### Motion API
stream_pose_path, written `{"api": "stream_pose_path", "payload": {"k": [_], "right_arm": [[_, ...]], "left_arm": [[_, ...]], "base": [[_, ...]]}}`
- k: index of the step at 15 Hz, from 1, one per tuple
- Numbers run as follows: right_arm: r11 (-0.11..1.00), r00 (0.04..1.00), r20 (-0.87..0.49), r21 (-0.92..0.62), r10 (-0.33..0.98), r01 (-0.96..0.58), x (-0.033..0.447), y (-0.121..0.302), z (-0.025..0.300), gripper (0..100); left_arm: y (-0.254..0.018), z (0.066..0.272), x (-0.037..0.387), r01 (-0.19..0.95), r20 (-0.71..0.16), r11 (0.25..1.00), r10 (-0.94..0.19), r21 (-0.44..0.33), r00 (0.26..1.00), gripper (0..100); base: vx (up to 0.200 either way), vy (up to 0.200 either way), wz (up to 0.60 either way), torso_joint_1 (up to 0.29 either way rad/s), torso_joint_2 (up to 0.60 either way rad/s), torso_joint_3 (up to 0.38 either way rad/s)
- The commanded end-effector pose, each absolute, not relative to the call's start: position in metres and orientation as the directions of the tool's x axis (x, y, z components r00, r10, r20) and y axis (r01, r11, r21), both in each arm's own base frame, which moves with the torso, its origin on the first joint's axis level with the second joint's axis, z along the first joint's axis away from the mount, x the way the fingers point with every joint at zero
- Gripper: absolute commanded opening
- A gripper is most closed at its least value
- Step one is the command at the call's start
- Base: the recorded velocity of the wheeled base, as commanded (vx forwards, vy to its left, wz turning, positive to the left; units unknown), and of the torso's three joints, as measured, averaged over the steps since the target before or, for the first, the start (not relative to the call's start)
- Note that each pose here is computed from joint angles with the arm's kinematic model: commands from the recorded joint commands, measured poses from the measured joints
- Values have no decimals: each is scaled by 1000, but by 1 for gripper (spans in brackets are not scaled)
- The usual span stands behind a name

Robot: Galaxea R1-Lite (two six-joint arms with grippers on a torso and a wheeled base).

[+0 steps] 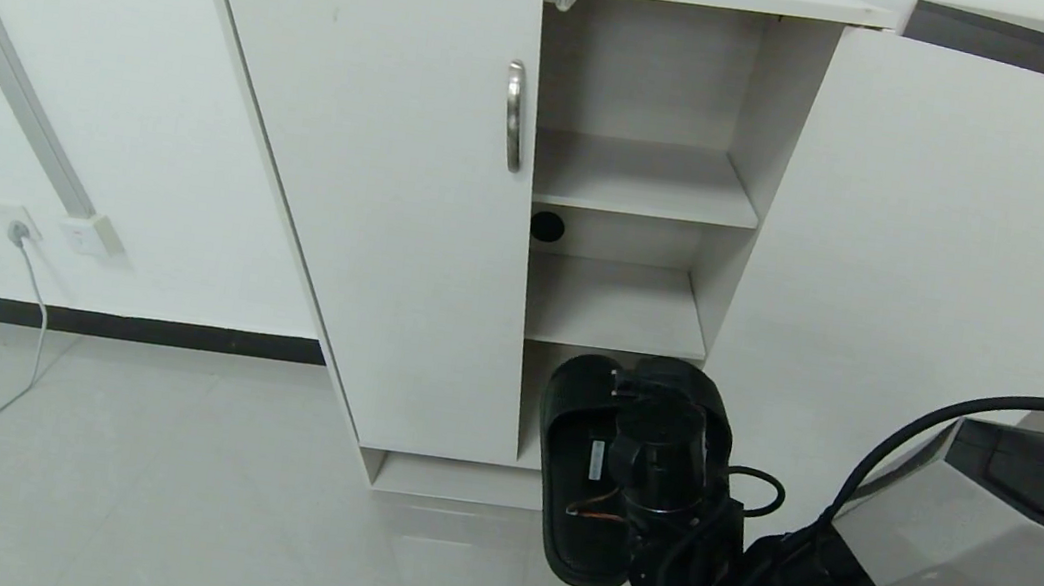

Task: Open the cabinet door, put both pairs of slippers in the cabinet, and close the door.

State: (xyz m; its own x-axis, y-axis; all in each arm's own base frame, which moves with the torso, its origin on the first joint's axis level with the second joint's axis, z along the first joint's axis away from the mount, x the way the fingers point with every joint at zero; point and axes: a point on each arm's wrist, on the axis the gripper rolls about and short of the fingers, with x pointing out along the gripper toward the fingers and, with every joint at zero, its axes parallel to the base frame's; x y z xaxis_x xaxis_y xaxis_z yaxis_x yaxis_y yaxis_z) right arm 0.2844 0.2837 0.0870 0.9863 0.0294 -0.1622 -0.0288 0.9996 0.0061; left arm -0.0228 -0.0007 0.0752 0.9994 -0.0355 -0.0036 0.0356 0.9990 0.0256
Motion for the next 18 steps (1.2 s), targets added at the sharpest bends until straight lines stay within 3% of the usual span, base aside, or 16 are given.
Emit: {"api": "stream_pose_path", "payload": {"k": [1,6,18], "right_arm": [[1000,985,-168,2,31,-31,285,284,84,0],[999,988,-152,20,39,-36,286,285,85,0],[996,995,-60,45,81,-78,289,287,101,0]], "left_arm": [[-1,75,-23,35,-6,999,-35,26,999,0],[-1,75,-23,35,-6,999,-35,26,999,0],[-1,75,-23,35,-6,999,-35,26,999,0]], "base": [[0,0,0,0,0,0],[0,0,0,0,0,-22],[0,0,0,3,3,-179]]}}
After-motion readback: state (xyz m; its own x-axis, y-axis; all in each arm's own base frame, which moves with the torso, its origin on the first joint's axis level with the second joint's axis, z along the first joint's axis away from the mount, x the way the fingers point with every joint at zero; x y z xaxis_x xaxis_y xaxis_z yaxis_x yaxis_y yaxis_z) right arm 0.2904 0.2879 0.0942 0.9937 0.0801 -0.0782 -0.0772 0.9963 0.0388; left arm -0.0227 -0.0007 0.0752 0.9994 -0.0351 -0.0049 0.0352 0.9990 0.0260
